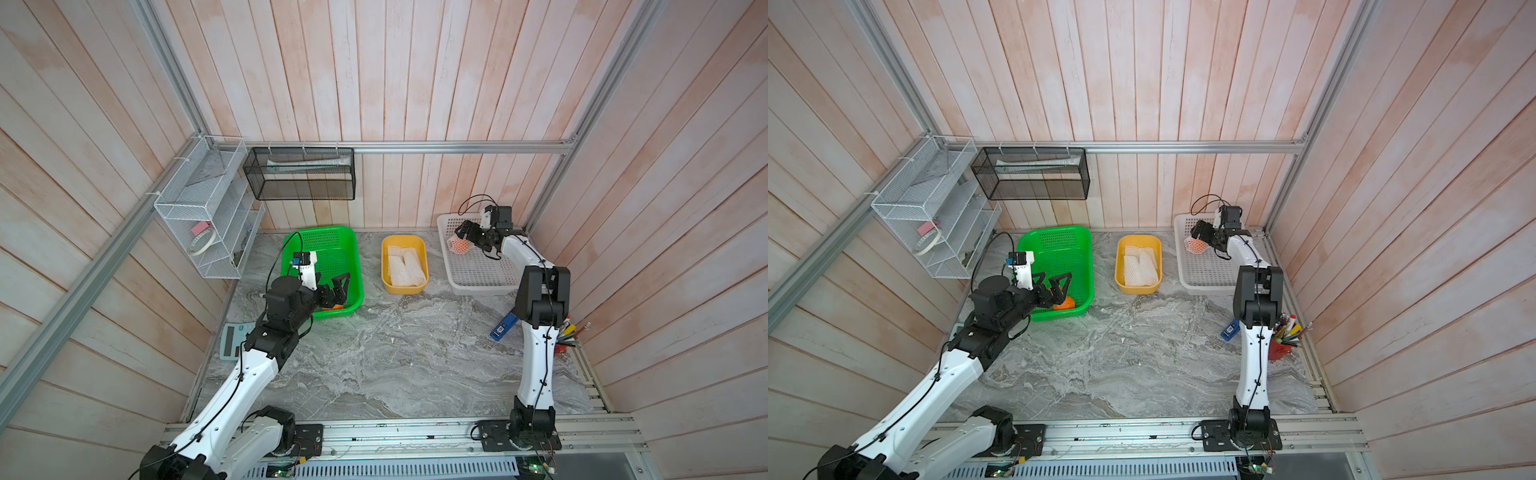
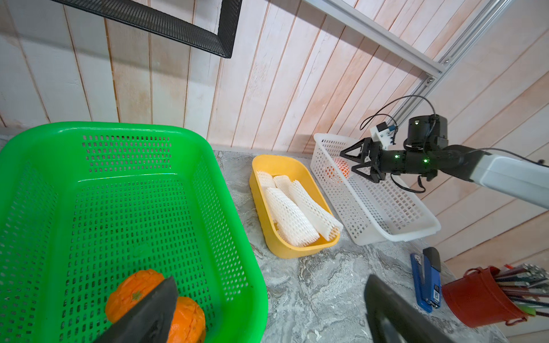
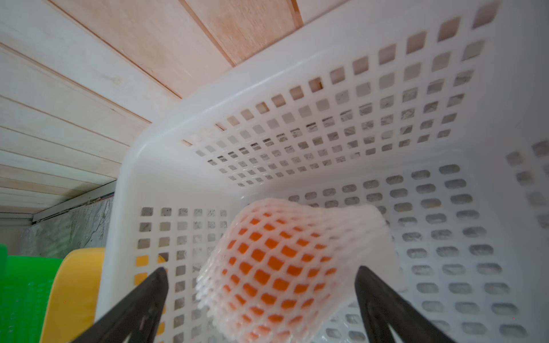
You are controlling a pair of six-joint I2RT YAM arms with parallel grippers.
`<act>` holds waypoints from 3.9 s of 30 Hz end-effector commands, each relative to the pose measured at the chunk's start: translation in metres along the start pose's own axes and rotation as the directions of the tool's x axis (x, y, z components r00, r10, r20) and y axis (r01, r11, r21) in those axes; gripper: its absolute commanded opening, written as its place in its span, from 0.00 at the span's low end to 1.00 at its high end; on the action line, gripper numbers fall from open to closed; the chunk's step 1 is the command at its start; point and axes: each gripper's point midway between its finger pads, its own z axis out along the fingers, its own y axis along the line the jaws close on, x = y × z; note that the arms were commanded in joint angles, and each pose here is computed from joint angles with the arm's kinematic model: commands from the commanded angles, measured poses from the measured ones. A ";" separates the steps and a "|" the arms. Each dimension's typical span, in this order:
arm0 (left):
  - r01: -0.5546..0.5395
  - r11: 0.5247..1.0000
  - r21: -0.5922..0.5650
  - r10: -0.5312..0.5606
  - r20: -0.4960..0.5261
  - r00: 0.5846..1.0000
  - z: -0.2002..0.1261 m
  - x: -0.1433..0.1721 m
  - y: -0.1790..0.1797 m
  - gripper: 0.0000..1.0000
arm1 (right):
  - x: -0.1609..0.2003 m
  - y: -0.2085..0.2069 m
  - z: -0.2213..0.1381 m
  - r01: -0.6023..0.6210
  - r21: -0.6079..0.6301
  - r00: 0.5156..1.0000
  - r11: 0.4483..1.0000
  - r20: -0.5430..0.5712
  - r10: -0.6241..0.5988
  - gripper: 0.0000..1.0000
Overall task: Remove foam nets from oranges
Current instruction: Pick up the orange from the basket, then place the orange at the center of the board.
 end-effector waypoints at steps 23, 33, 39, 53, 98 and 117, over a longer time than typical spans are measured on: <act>0.007 1.000 -0.009 -0.007 -0.023 1.000 -0.014 0.019 0.000 1.00 | 0.029 -0.025 0.027 0.118 0.166 0.987 0.979 -0.126 -0.097 0.86; 0.001 1.000 -0.020 -0.002 -0.029 1.000 -0.014 0.020 0.002 1.00 | 0.013 -0.019 0.009 0.199 0.214 0.979 0.956 -0.088 -0.184 0.68; 0.000 1.000 -0.021 0.000 -0.029 1.000 -0.015 0.020 0.002 1.00 | 0.002 -0.001 -0.016 0.218 0.195 0.975 0.956 -0.010 -0.220 0.64; 0.014 1.000 -0.007 -0.015 -0.032 0.999 -0.012 0.021 0.000 1.00 | -0.003 0.069 -0.104 0.349 0.162 0.916 0.923 0.150 -0.372 0.63; 0.302 0.929 0.211 -0.235 -0.293 0.927 -0.025 0.121 -0.038 1.00 | 0.406 0.214 -0.199 0.743 -0.530 0.550 0.408 0.137 -0.824 0.77; 0.422 0.901 0.103 -0.345 -0.420 0.839 -0.003 0.177 -0.042 1.00 | 0.374 0.199 -0.240 0.639 -0.528 0.709 0.559 0.123 -0.694 0.86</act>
